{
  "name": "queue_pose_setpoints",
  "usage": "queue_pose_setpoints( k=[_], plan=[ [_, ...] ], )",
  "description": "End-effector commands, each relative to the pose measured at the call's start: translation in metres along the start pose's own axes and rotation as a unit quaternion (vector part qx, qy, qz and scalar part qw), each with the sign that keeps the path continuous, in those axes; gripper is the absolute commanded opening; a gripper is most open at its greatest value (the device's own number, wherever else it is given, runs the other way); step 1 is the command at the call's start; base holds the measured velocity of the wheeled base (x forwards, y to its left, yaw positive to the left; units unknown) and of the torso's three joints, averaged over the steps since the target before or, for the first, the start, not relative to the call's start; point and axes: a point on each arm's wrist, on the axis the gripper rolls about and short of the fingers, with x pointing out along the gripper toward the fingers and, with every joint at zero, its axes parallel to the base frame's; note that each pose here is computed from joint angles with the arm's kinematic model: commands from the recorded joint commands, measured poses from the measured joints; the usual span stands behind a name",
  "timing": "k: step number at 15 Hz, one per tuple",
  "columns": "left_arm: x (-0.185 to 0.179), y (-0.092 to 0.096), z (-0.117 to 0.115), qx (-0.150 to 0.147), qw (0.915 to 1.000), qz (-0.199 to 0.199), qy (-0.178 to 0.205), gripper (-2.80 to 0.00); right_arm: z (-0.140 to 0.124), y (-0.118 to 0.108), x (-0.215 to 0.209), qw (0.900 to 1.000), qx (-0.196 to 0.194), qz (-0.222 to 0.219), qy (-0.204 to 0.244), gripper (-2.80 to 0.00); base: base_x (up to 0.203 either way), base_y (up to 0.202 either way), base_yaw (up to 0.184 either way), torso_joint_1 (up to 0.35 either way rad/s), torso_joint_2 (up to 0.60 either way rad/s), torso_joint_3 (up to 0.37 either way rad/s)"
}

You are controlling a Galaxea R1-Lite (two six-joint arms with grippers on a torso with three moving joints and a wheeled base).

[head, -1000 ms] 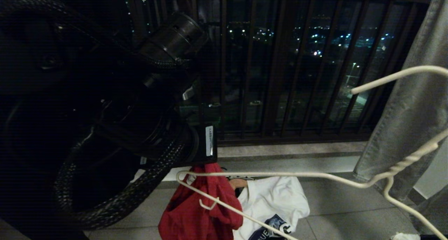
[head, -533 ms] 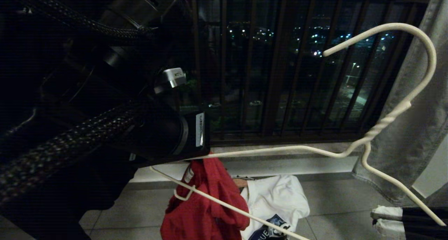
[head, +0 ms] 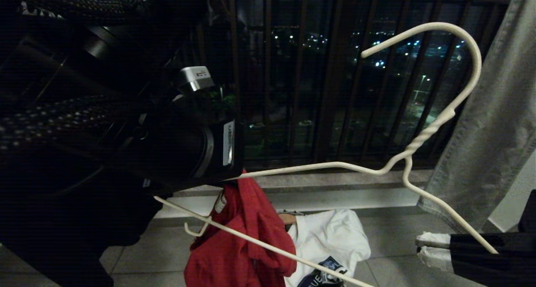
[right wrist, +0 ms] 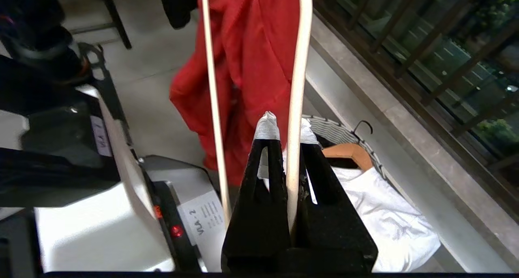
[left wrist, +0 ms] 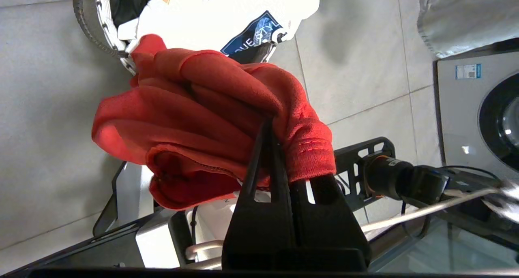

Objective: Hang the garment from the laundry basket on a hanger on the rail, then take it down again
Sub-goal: Pick up clothes from the basket

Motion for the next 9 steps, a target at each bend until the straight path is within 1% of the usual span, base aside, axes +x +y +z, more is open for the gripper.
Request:
queue_pose_setpoints(
  k=[1,3,6,9],
  plan=[
    [-0.002,0.001,0.0,-0.003,1.0,0.001,-0.001,-2.8,-0.005,-0.001,0.007,1.0,-0.001,-0.001,0.015,-2.8,0.0,0.0,0.0,0.0,0.0,0.0],
    [-0.002,0.0,0.0,-0.003,1.0,0.001,0.0,-2.8,-0.004,-0.002,0.011,1.0,-0.006,-0.005,0.008,-2.8,0.0,0.0,0.0,0.0,0.0,0.0],
    [-0.006,0.001,-0.001,-0.003,1.0,-0.002,-0.004,-2.8,-0.011,-0.009,0.021,0.999,-0.007,-0.025,0.021,-2.8,0.0,0.0,0.0,0.0,0.0,0.0],
    [-0.003,0.001,0.0,-0.003,1.0,0.001,-0.001,-2.8,-0.013,-0.01,0.022,0.999,-0.013,-0.03,0.022,-2.8,0.0,0.0,0.0,0.0,0.0,0.0]
  ],
)
